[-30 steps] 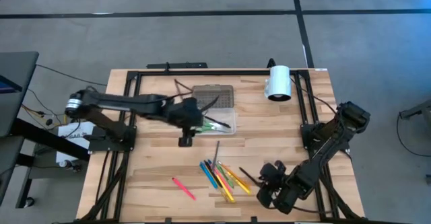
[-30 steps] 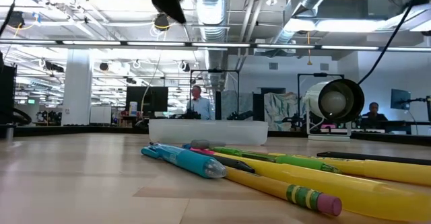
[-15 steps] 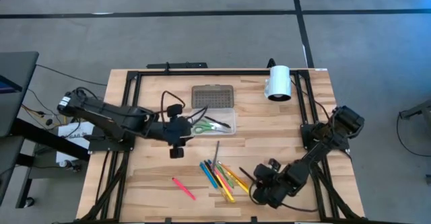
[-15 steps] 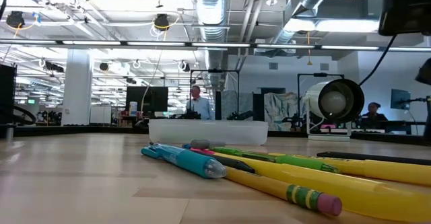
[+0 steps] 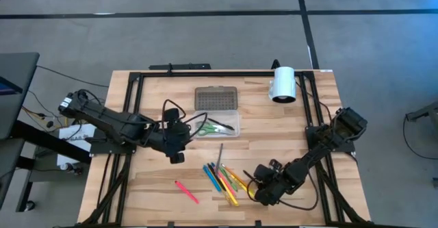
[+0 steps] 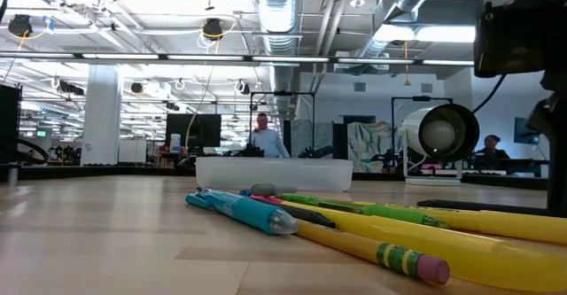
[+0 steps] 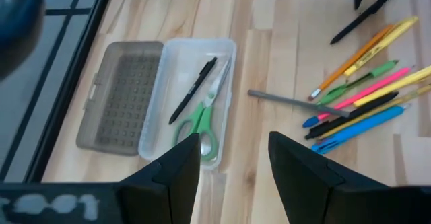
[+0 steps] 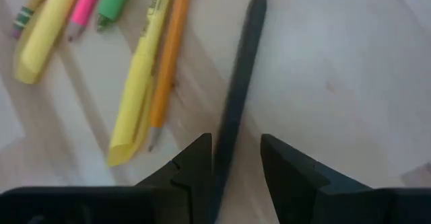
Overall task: Pick & place school supplies into a supply box
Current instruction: Put the black pen into the supply box
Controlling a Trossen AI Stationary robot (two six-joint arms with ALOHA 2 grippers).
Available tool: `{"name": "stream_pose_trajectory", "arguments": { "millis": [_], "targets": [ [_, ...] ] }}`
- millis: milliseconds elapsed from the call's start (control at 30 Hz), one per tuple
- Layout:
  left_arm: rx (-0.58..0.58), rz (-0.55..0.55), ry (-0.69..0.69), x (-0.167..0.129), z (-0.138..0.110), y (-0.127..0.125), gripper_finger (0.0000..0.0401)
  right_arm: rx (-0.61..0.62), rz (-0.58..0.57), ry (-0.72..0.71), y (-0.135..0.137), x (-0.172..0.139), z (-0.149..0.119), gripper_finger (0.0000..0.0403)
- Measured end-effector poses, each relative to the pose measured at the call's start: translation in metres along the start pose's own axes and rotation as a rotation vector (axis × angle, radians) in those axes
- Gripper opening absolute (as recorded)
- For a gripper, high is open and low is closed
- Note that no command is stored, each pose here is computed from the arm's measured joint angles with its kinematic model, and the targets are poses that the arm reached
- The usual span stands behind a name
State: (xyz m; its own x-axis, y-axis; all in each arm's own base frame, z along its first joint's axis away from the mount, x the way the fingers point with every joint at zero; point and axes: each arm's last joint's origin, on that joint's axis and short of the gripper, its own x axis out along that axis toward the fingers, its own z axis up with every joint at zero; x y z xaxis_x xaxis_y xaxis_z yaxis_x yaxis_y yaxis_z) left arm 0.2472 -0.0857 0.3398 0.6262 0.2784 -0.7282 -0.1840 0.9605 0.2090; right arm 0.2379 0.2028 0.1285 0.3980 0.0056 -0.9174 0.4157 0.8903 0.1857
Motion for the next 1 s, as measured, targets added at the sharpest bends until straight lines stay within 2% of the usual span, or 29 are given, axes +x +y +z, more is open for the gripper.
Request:
{"name": "stream_pose_trajectory", "arguments": {
  "millis": [333,533,767,1000],
  "targets": [
    [-0.023,0.061,0.050,-0.004,-0.011,-0.004,0.0167,0.077,-0.034,0.044,-0.007,0.008,0.007,0.0114],
    [-0.060,0.117,0.078,-0.007,-0.019,-0.005,0.0167,0.171,-0.111,0.099,-0.018,0.009,0.011,0.0067],
    [-0.083,0.177,0.104,-0.011,-0.026,-0.004,0.0167,0.228,-0.115,0.130,-0.024,0.011,0.021,0.0016],
    [-0.094,0.221,0.138,-0.013,-0.031,-0.001,0.0167,0.250,-0.116,0.141,-0.027,0.013,0.026,0.0026]
  ]
}}
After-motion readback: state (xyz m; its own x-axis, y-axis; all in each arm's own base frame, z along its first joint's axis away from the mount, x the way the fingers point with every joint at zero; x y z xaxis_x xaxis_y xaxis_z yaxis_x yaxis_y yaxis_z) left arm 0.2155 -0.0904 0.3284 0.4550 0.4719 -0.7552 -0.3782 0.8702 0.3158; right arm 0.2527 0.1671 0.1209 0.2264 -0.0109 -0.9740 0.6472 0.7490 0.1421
